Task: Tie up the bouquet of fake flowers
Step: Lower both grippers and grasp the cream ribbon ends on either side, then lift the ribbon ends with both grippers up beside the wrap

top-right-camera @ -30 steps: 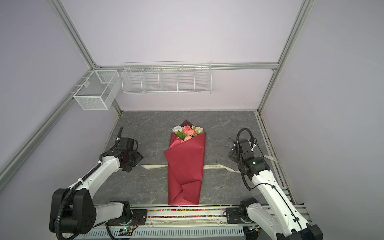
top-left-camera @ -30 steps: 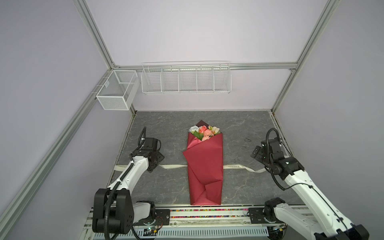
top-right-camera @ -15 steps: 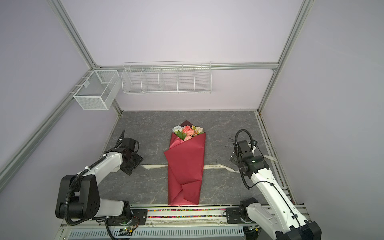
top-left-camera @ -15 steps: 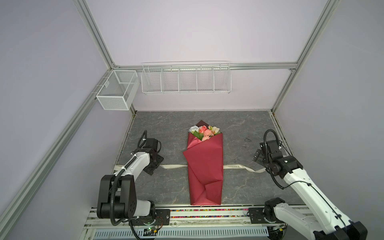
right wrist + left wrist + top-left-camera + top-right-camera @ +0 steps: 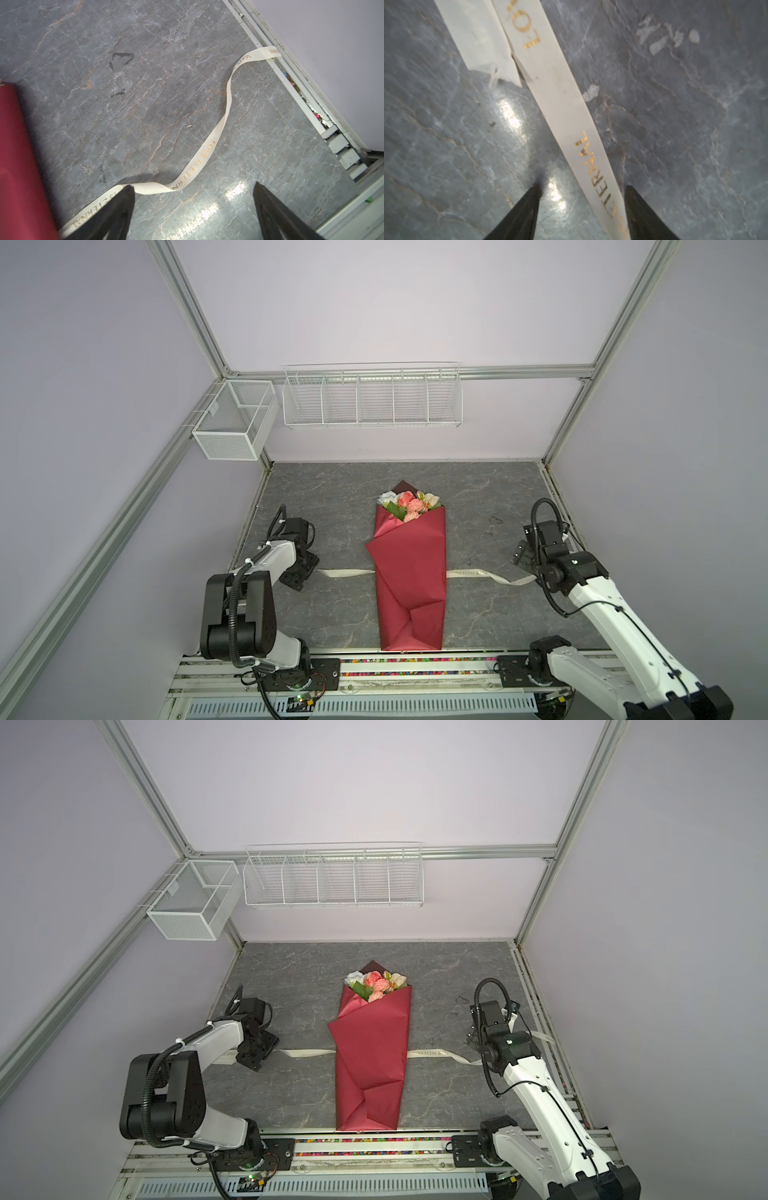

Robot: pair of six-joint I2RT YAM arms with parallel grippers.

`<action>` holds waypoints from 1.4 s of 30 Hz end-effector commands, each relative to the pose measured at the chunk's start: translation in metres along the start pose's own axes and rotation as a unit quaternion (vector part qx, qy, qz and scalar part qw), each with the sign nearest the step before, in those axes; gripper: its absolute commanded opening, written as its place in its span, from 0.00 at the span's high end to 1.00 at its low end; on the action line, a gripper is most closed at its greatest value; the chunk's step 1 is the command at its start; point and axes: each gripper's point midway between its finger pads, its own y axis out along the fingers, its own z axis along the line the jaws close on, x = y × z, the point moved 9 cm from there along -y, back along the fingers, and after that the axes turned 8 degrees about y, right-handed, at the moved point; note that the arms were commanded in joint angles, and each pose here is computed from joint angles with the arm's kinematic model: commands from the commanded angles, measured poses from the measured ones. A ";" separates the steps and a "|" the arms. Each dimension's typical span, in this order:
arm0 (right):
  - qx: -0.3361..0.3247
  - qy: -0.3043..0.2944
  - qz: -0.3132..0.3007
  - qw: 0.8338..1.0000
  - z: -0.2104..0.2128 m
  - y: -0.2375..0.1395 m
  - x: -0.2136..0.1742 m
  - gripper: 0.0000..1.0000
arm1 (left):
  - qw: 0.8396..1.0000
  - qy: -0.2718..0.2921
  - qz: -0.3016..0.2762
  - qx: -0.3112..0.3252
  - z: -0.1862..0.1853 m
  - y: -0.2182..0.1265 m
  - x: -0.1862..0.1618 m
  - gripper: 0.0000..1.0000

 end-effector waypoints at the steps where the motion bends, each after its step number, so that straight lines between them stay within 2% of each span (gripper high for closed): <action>1: -0.032 -0.016 -0.010 0.999 -0.010 0.000 0.001 0.08 | 1.000 0.001 0.005 -0.014 -0.004 0.006 0.002 0.53; 4: -0.030 -0.022 0.000 0.999 -0.012 0.004 -0.001 0.05 | 0.999 0.013 0.007 -0.037 -0.010 0.002 0.004 0.71; 7: -0.023 0.006 0.036 0.999 -0.021 0.014 -0.001 0.00 | 0.997 0.026 -0.003 -0.072 -0.016 -0.013 0.008 0.88; 10: -0.003 0.037 0.077 0.996 -0.028 0.026 -0.003 0.11 | 0.992 0.038 -0.026 -0.114 -0.021 -0.035 0.011 1.00; 14: -0.023 0.084 0.117 0.989 -0.045 0.039 -0.003 0.23 | 0.984 0.059 -0.075 -0.153 -0.026 -0.069 0.010 1.00; 17: -0.024 0.108 0.124 0.986 -0.050 0.040 0.002 0.24 | 0.975 0.088 -0.125 -0.160 -0.029 -0.093 0.002 1.00; 19: -0.031 0.118 0.125 0.985 -0.054 0.040 0.004 0.25 | 0.971 0.098 -0.135 -0.174 -0.031 -0.099 -0.003 1.00; 25: -0.048 0.136 0.123 0.982 -0.061 0.043 0.002 0.27 | 0.956 0.144 -0.111 -0.229 -0.043 -0.104 -0.012 1.00; 28: -0.034 0.146 0.137 0.979 -0.059 0.048 -0.001 0.27 | 0.946 0.180 -0.084 -0.255 -0.047 -0.105 -0.018 1.00; 33: -0.050 0.143 0.152 0.977 -0.058 0.060 -0.002 0.26 | 0.927 0.212 -0.064 -0.303 -0.049 -0.107 -0.027 1.00; 36: -0.021 0.129 0.179 0.975 -0.048 0.071 0.000 0.29 | 0.919 0.219 -0.067 -0.320 -0.047 -0.110 -0.030 1.00; 38: -0.044 0.123 0.193 0.972 -0.048 0.079 0.001 0.30 | 0.914 0.223 -0.076 -0.329 -0.045 -0.115 -0.030 1.00; 42: -0.088 0.104 0.185 0.973 -0.050 0.096 0.007 0.31 | 0.904 0.239 -0.098 -0.341 -0.042 -0.123 -0.029 1.00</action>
